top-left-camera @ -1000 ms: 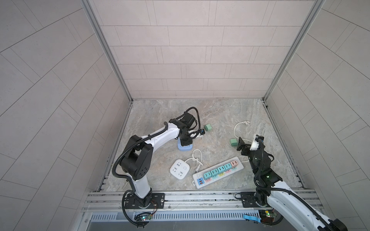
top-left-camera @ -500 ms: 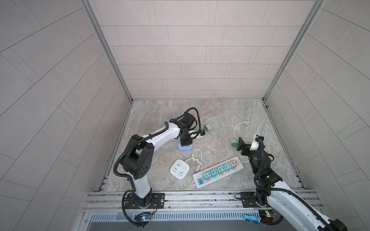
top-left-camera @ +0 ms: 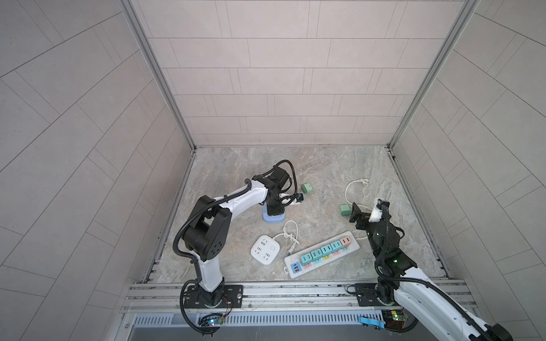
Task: Insert the plug
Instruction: 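Lower the green adapter with the left gripper onto the blue square socket, then open the left gripper to release the adapter in the blue socket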
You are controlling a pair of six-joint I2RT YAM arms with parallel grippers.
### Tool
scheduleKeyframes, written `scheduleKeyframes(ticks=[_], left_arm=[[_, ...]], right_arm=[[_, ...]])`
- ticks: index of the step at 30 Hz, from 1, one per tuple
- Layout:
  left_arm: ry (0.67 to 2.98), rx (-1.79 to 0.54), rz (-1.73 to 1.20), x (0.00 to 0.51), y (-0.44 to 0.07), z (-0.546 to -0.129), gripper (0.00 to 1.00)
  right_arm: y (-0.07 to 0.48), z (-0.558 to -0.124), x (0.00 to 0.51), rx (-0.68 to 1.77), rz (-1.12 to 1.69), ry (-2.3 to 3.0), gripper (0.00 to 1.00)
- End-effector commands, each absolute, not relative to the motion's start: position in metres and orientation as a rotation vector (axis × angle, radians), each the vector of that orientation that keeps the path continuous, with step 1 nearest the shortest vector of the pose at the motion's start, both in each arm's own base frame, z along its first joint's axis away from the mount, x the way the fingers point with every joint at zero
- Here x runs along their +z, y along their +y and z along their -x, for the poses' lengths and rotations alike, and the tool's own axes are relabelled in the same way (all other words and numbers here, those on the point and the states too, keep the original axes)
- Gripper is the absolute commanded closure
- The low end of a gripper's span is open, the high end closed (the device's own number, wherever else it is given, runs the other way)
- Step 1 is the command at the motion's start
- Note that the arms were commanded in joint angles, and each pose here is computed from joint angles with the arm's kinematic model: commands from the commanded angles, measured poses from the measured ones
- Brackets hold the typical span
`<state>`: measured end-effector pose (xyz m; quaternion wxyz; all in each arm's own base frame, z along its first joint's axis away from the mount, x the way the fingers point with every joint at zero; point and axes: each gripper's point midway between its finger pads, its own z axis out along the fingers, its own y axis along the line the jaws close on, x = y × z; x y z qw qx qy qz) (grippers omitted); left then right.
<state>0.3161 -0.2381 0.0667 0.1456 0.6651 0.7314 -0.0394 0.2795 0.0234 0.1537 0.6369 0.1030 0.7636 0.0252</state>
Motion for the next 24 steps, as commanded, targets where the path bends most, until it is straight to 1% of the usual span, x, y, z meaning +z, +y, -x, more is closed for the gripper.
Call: scheduleKeyframes(ticks=[1, 10, 11, 12, 13, 14, 15, 16, 18, 20, 22, 24], left_arm=[[2.158, -0.186, -2.016, 0.034, -0.233, -0.295, 1.00], [2.151, -0.170, -1.964, 0.039, -0.234, -0.299, 1.00], [2.146, -0.154, -1.951, 0.041, -0.234, -0.301, 0.95], [2.141, -0.122, -1.924, 0.044, -0.233, -0.307, 0.83], [2.133, -0.100, -1.895, 0.047, -0.234, -0.311, 0.76], [2.122, -0.099, -1.877, 0.052, -0.235, -0.313, 0.72], [2.110, -0.105, -1.870, 0.056, -0.237, -0.314, 0.62], [2.097, -0.110, -1.863, 0.060, -0.238, -0.314, 0.46], [2.079, -0.136, -1.861, 0.070, -0.242, -0.311, 0.40], [2.050, -0.161, -1.860, 0.087, -0.245, -0.308, 0.28], [2.007, -0.168, -1.840, 0.105, -0.248, -0.306, 0.00], [1.958, -0.169, -1.814, 0.125, -0.248, -0.302, 0.00]], right_arm=[[0.023, -0.280, 0.157, 0.066, -0.248, 1.732, 0.02], [0.023, -0.280, 0.157, 0.069, -0.246, 1.732, 0.02], [0.023, -0.280, 0.157, 0.071, -0.243, 1.733, 0.02], [0.024, -0.280, 0.157, 0.072, -0.241, 1.733, 0.02], [0.024, -0.280, 0.157, 0.074, -0.238, 1.732, 0.02], [0.025, -0.280, 0.157, 0.075, -0.236, 1.733, 0.02], [0.025, -0.280, 0.157, 0.076, -0.234, 1.733, 0.01], [0.025, -0.280, 0.157, 0.077, -0.233, 1.733, 0.01], [0.026, -0.280, 0.157, 0.079, -0.231, 1.732, 0.01], [0.026, -0.280, 0.158, 0.079, -0.231, 1.732, 0.01], [0.026, -0.280, 0.157, 0.079, -0.229, 1.732, 0.01], [0.026, -0.280, 0.157, 0.078, -0.230, 1.733, 0.01]])
